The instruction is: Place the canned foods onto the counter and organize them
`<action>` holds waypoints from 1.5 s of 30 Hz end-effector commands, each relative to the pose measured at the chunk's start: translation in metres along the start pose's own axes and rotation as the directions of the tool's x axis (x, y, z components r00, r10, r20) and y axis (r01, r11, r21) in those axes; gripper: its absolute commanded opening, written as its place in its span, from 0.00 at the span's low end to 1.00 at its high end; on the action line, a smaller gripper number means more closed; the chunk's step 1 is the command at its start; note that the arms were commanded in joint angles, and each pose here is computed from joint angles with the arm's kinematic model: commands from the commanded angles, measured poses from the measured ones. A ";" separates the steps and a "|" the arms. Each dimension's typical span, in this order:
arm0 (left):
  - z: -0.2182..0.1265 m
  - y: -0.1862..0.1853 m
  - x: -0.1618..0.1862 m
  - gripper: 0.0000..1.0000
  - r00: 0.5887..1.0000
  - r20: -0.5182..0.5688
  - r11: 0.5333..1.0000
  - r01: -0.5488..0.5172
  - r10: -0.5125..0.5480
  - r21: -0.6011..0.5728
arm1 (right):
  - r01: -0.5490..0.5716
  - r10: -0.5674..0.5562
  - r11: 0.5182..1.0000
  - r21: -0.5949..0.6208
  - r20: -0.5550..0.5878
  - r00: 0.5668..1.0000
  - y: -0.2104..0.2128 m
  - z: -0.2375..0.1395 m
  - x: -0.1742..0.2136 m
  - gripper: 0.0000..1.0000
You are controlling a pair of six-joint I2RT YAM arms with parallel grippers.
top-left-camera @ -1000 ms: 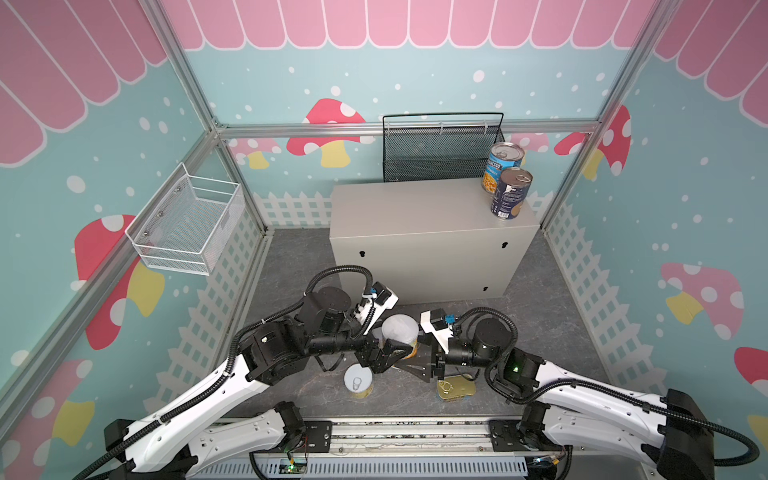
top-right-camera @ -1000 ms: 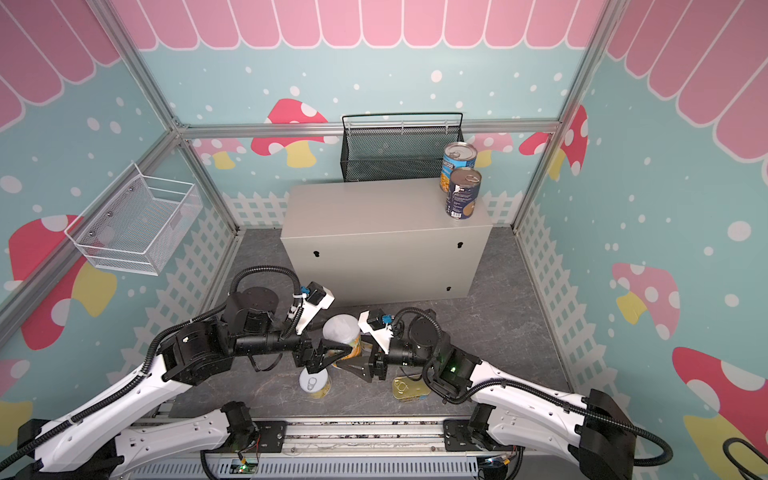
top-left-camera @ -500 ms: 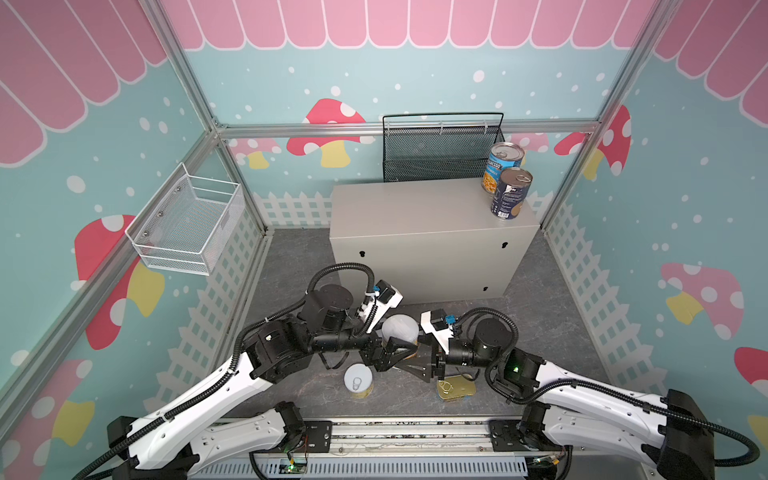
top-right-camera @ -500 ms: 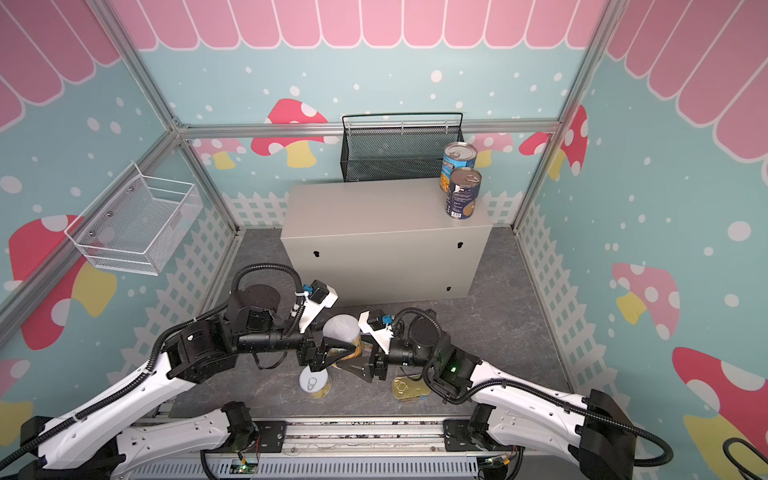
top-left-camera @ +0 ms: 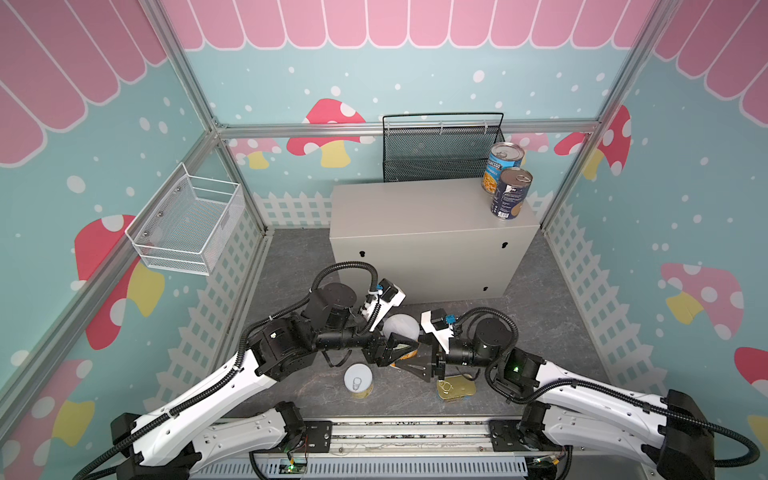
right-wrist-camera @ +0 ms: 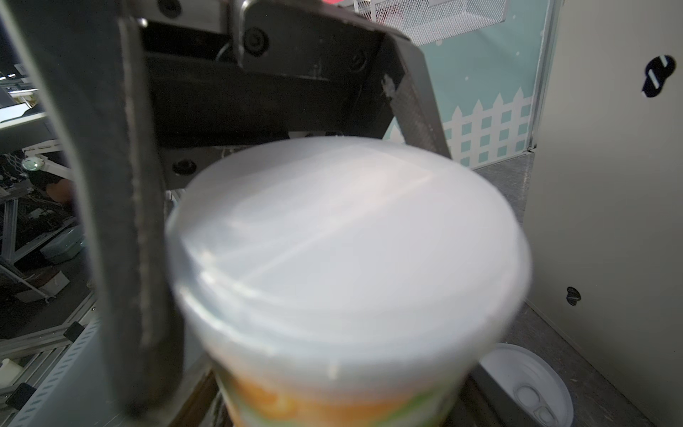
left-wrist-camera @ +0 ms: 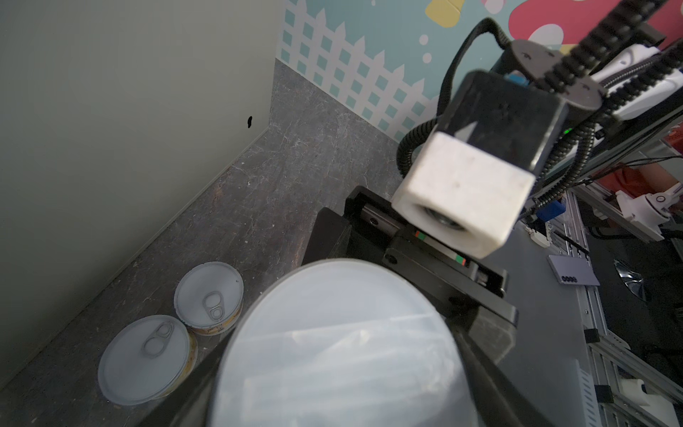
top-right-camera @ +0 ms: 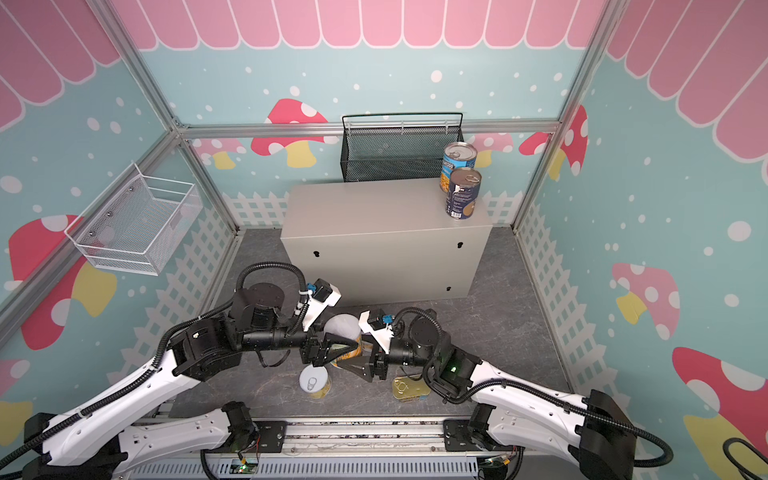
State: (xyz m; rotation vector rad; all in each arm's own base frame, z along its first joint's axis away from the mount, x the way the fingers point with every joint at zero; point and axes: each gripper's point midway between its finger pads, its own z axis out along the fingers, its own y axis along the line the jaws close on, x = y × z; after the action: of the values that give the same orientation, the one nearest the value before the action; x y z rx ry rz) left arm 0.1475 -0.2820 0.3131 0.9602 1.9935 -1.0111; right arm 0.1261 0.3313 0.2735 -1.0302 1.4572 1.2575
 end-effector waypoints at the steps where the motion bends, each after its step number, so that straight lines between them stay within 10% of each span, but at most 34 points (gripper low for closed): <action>1: -0.005 -0.003 -0.020 0.50 0.998 0.060 1.000 -0.015 0.015 -0.004 | 0.093 -0.095 0.995 0.024 0.134 0.986 0.004 -0.006 -0.042 0.75; 7: -0.009 0.001 -0.036 0.42 0.994 0.094 0.998 -0.043 0.048 -0.050 | 0.111 -0.124 0.984 0.139 0.082 0.989 -0.011 -0.011 -0.050 0.99; 20: -0.022 0.019 -0.127 0.38 0.962 0.221 0.978 -0.123 0.160 -0.170 | 0.212 -0.190 0.810 0.547 -0.098 0.977 -0.051 -0.085 -0.084 1.00; 35: 0.011 0.052 -0.261 0.38 0.871 0.337 0.891 -0.211 0.359 -0.402 | 0.086 0.005 0.117 0.989 -0.088 0.996 -0.099 -0.247 -0.121 1.00; 45: 0.056 0.078 -0.309 0.38 0.843 0.331 0.862 -0.264 0.424 -0.432 | 0.132 0.102 0.189 0.973 -0.153 0.983 -0.104 -0.238 -0.106 1.00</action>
State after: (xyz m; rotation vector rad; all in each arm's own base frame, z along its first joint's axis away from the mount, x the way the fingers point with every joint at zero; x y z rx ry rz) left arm 0.3740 -0.3964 0.4674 0.8022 1.6446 -0.5502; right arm 0.2214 0.0828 0.3841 -0.1475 1.8453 -0.0427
